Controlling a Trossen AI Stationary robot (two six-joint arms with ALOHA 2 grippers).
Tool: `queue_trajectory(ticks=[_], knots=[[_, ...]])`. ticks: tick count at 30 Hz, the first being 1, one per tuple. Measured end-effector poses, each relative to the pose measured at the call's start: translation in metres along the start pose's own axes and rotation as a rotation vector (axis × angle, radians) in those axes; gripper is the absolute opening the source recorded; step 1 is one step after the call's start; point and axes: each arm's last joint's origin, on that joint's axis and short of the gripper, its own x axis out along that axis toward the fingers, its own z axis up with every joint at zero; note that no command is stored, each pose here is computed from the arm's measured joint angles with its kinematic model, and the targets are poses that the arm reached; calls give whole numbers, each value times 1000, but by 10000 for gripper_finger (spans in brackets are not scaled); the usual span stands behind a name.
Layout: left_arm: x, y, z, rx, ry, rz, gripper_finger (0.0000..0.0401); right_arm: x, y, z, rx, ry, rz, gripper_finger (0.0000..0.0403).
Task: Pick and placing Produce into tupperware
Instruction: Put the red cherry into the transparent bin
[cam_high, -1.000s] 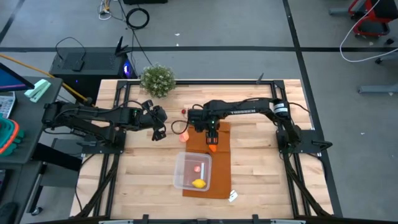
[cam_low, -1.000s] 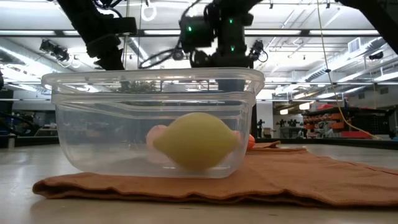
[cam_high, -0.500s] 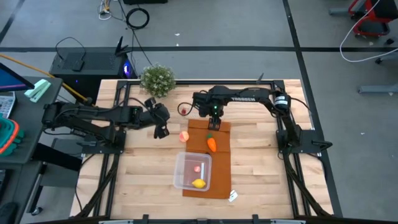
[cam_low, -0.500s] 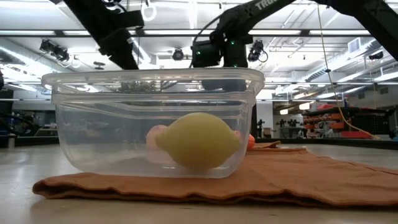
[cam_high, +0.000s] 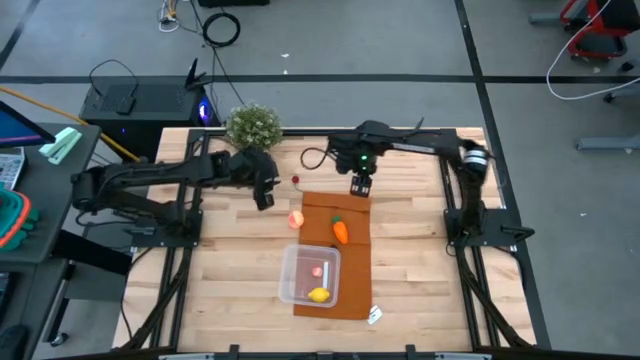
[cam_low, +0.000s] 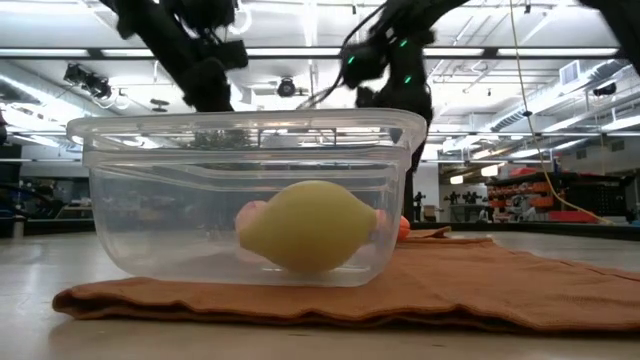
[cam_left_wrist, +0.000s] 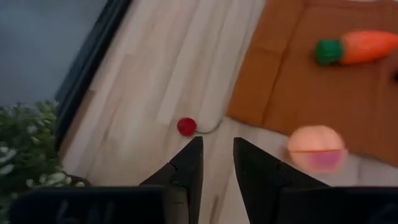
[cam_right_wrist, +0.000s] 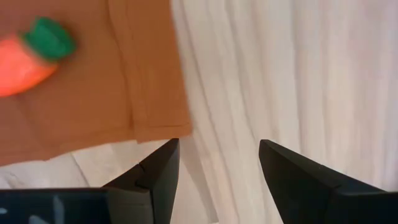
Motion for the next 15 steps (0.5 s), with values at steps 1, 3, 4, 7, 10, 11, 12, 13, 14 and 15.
queue_trajectory(ticks=[1, 3, 4, 7, 10, 11, 12, 13, 14, 15], knots=[[3, 4, -3, -4, 22, -8, 93, -6, 1, -7, 10, -30, 0, 189], [11, 11, -3, -15, 22, -30, 89, -16, 6, -24, 41, -87, 2, 189], [15, 14, -3, -14, 25, -43, 87, -19, 8, -33, 63, -117, 5, 189], [29, 19, -4, -4, 32, -79, 82, -25, 20, -58, 122, -215, 14, 189], [41, 23, -5, 49, 28, -100, 80, -26, 36, -79, 160, -310, 38, 189], [46, 23, -4, 86, 20, -104, 80, -25, 41, -86, 166, -332, 47, 189], [50, 24, -5, 120, 22, -104, 80, -25, 47, -92, 171, -354, 58, 189], [53, 25, -7, 155, 31, -107, 80, -24, 52, -97, 173, -386, 71, 189], [56, 26, -7, 192, 32, -106, 80, -24, 57, -101, 172, -414, 83, 189], [60, 26, -7, 215, 29, -105, 80, -23, 62, -105, 170, -437, 95, 189]])
